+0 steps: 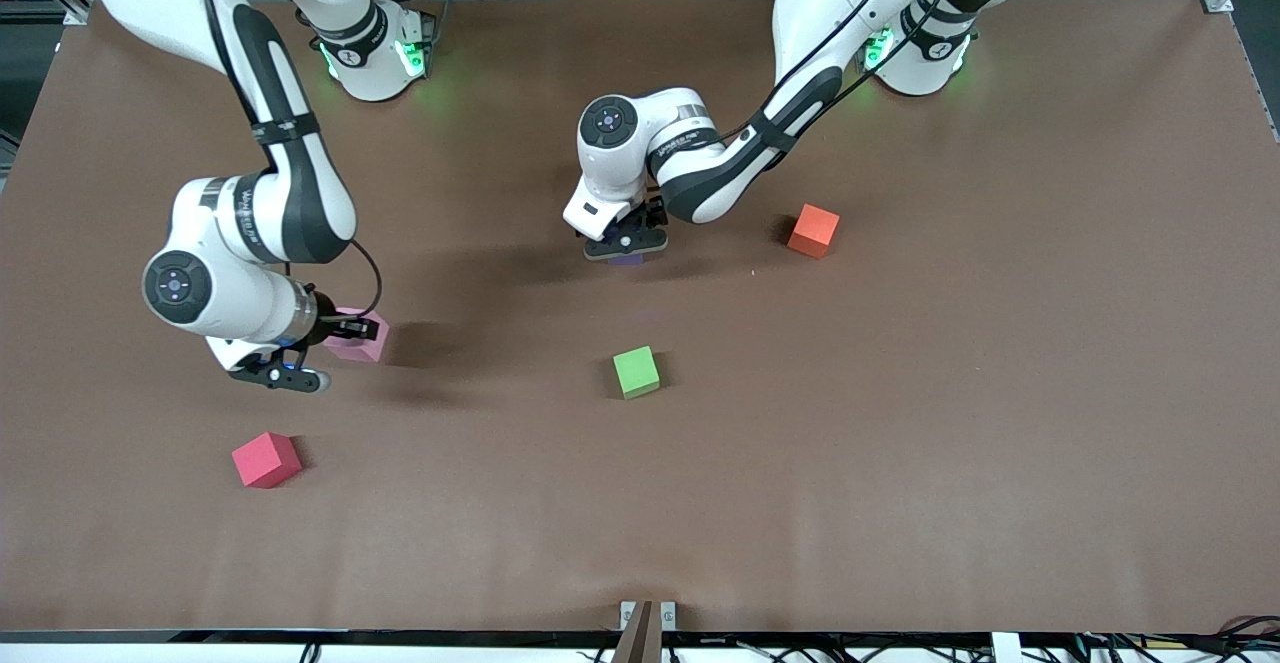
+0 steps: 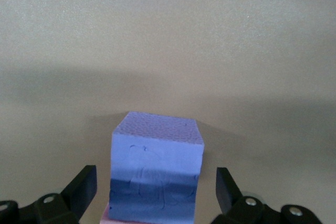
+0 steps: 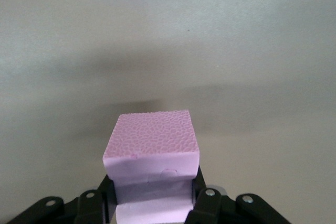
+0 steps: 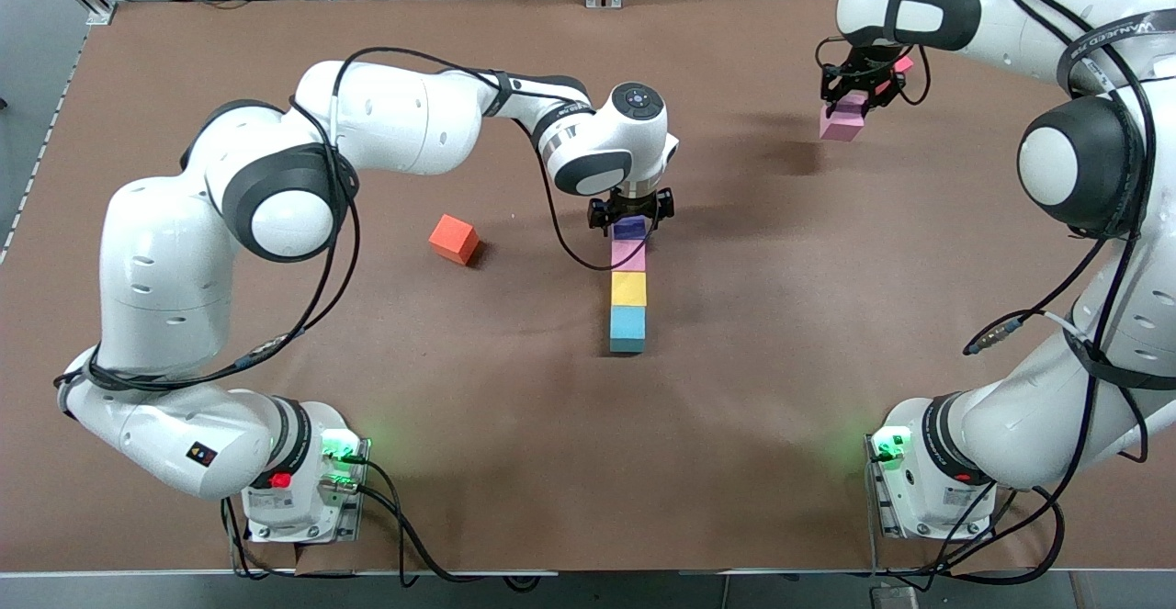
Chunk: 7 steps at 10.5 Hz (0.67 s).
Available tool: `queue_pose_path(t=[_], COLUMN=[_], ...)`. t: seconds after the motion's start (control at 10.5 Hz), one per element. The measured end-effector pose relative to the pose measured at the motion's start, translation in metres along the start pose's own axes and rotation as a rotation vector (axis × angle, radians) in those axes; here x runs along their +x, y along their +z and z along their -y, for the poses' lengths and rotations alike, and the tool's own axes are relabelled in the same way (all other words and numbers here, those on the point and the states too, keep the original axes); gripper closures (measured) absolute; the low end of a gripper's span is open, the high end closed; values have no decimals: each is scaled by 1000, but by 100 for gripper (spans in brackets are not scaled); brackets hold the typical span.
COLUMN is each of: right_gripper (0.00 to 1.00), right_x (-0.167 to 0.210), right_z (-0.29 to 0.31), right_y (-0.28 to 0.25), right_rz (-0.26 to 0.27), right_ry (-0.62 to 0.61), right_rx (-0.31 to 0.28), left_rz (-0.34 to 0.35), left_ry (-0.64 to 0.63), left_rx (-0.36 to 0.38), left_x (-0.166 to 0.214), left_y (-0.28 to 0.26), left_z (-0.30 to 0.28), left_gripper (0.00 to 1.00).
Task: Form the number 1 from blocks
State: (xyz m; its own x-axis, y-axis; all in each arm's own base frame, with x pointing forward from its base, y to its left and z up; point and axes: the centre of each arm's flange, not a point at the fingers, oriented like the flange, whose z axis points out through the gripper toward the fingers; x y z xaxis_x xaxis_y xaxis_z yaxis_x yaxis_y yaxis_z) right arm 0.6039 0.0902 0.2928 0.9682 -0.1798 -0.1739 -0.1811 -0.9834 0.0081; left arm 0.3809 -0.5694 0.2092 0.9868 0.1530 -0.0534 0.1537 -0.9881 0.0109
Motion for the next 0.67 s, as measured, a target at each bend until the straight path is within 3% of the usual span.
queue_pose_path(t=[0.29,0.67], right_gripper=[42,42], right_x=[-6,-29], right_z=[19,81], right_y=[-2,-2], right_rz=[-5,-18], right_ry=[-18,-17], right_rx=[13,69], left_rz=[-31,-109], left_ry=[-39,-185], left_rx=[-17,31], left_x=[25,124], left_y=[-22,-103], left_z=[6,70], left_gripper=[0,0])
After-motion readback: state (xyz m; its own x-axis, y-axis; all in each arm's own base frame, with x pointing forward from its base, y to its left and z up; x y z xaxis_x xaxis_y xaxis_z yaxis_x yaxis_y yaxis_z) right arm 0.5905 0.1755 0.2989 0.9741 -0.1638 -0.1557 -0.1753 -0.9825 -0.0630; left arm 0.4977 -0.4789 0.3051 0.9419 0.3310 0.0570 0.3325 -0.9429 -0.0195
